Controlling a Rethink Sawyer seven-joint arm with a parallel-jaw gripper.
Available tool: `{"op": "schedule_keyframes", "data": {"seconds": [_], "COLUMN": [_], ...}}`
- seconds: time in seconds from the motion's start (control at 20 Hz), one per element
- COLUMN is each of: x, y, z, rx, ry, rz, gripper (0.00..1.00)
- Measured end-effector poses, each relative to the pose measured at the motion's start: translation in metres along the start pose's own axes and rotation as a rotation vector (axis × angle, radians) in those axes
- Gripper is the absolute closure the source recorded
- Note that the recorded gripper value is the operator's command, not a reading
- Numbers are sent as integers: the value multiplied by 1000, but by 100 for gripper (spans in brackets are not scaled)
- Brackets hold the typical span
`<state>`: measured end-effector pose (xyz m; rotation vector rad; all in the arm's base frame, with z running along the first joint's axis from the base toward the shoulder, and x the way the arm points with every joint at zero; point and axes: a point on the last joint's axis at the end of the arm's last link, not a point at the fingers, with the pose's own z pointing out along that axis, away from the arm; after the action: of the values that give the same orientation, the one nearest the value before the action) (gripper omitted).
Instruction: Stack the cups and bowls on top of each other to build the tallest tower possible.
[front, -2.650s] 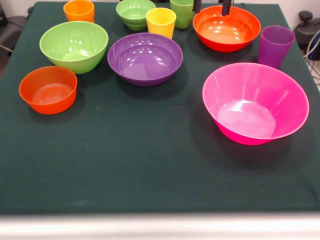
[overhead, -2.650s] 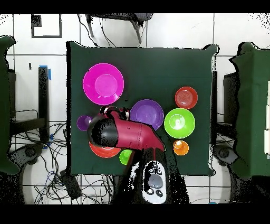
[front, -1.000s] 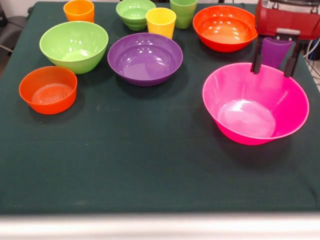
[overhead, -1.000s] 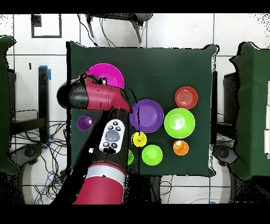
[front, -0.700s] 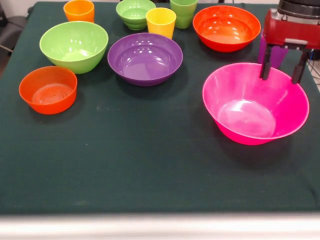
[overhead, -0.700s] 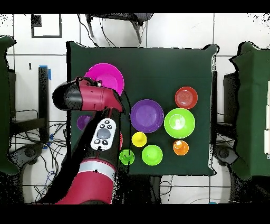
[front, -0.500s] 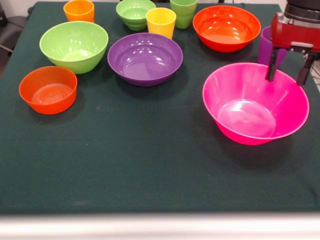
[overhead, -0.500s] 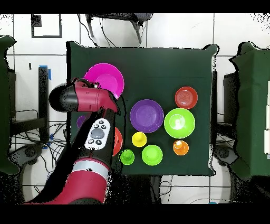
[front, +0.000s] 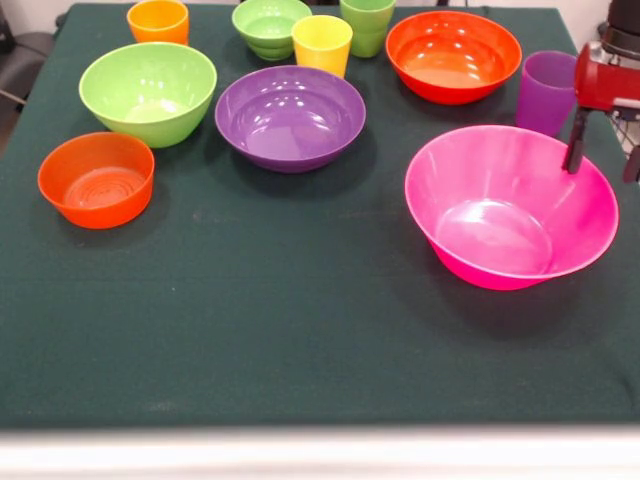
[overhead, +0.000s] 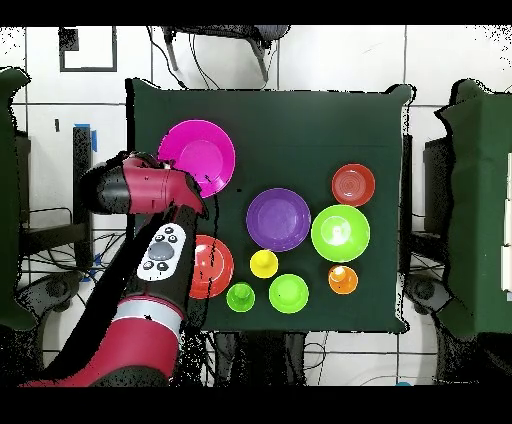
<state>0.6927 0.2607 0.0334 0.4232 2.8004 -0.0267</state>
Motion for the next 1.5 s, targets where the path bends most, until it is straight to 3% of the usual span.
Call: {"op": "schedule_keyframes", "data": {"seconds": [0.7, 0.75, 1.5], "x": [7, 7, -10], "y": [6, 6, 4], "z": [31, 35, 31], "rx": [17, 22, 37], "ry": [-1, -3, -45], "rz": [-3, -7, -22], "gripper": [0, 100, 100]}}
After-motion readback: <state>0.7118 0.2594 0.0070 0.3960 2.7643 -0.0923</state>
